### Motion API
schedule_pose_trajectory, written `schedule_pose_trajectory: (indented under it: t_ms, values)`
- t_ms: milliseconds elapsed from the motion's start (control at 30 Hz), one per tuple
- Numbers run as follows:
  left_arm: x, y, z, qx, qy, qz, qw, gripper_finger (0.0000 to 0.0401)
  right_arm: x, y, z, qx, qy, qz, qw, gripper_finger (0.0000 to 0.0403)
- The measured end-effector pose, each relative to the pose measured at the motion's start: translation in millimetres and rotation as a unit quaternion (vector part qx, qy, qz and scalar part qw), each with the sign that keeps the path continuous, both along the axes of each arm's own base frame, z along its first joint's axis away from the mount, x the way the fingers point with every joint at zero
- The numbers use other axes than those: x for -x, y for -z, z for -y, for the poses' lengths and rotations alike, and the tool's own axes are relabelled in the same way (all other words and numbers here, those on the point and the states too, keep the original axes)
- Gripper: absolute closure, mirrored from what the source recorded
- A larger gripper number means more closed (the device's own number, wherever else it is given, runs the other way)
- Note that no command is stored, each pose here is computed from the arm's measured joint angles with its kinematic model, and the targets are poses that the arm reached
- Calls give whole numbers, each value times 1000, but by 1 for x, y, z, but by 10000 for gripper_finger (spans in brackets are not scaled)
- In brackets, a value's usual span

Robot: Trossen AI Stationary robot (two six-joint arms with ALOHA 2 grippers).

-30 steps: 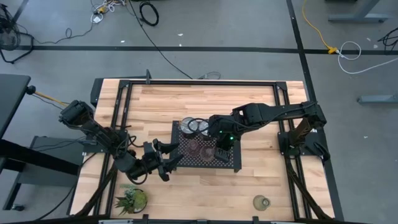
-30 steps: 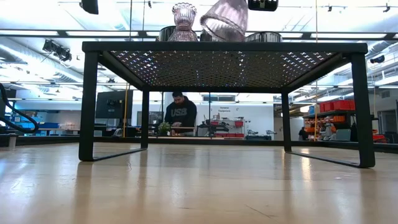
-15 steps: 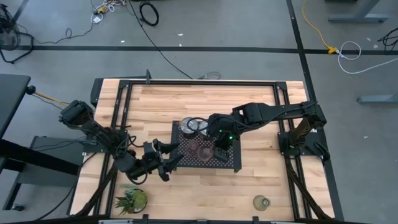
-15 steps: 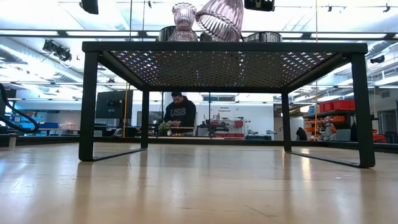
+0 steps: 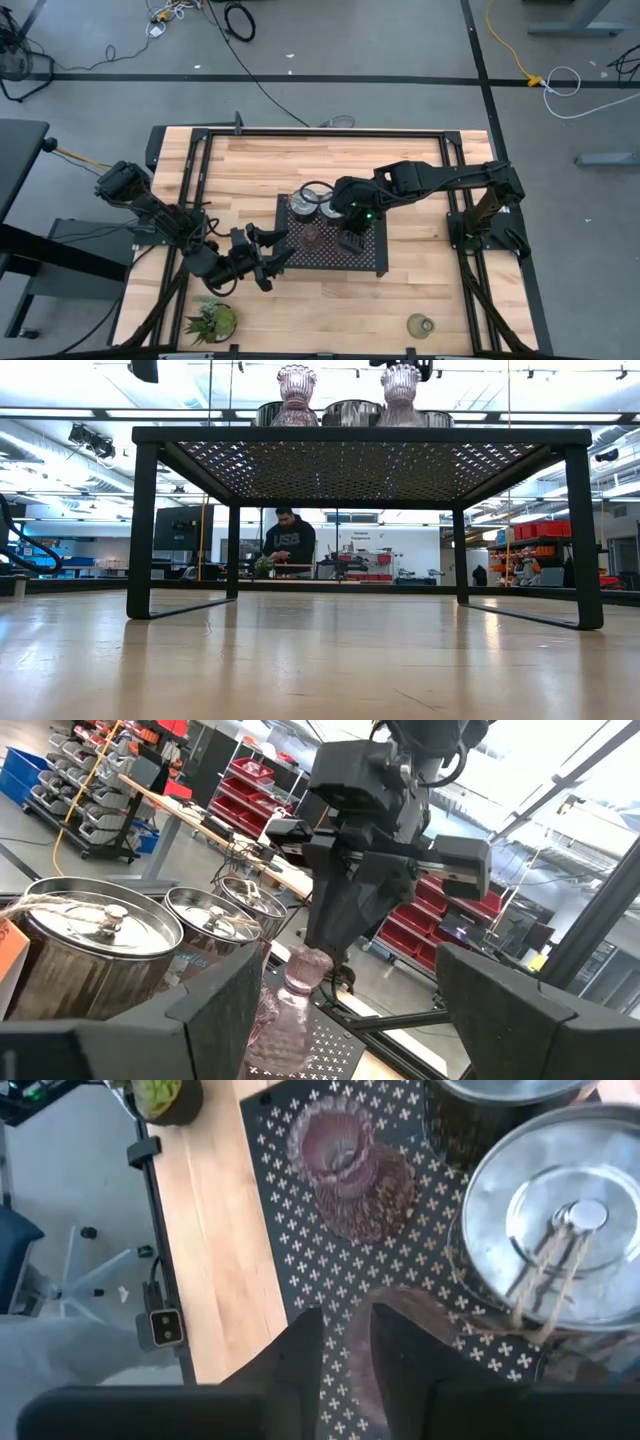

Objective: Pick & Place candle stick holders
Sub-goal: Put the pink glass candle holder on the shelf aligned with the other glass candle holder, then put the green glass candle holder on the shelf aligned with the other glass candle holders

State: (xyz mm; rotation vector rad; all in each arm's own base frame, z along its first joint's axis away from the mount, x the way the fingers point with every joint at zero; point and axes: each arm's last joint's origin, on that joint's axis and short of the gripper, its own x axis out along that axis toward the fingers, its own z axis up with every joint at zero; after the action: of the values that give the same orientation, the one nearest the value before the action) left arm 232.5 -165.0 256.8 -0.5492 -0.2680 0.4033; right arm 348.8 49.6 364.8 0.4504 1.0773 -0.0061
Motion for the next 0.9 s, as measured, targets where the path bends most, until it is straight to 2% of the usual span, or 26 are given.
schedule_pose_trajectory:
  t_ms: [267,400,633,833,900]
  values:
    - [0,0,0,0,0,0,1000,103,-2,0,8,-2,11,4,1000,306]
    - [0,0,0,0,0,0,1000,103,-2,-2,10,-26,1,6,1000,307]
    - [0,0,0,0,0,0,1000,103,8,3,10,-11,-14,-44,999,307]
    - [0,0,0,0,-1,0,1000,103,22,-17,11,-24,-19,-4,1000,307]
    - [0,0,0,0,-1,0,1000,103,32,-23,12,-29,-10,-12,999,307]
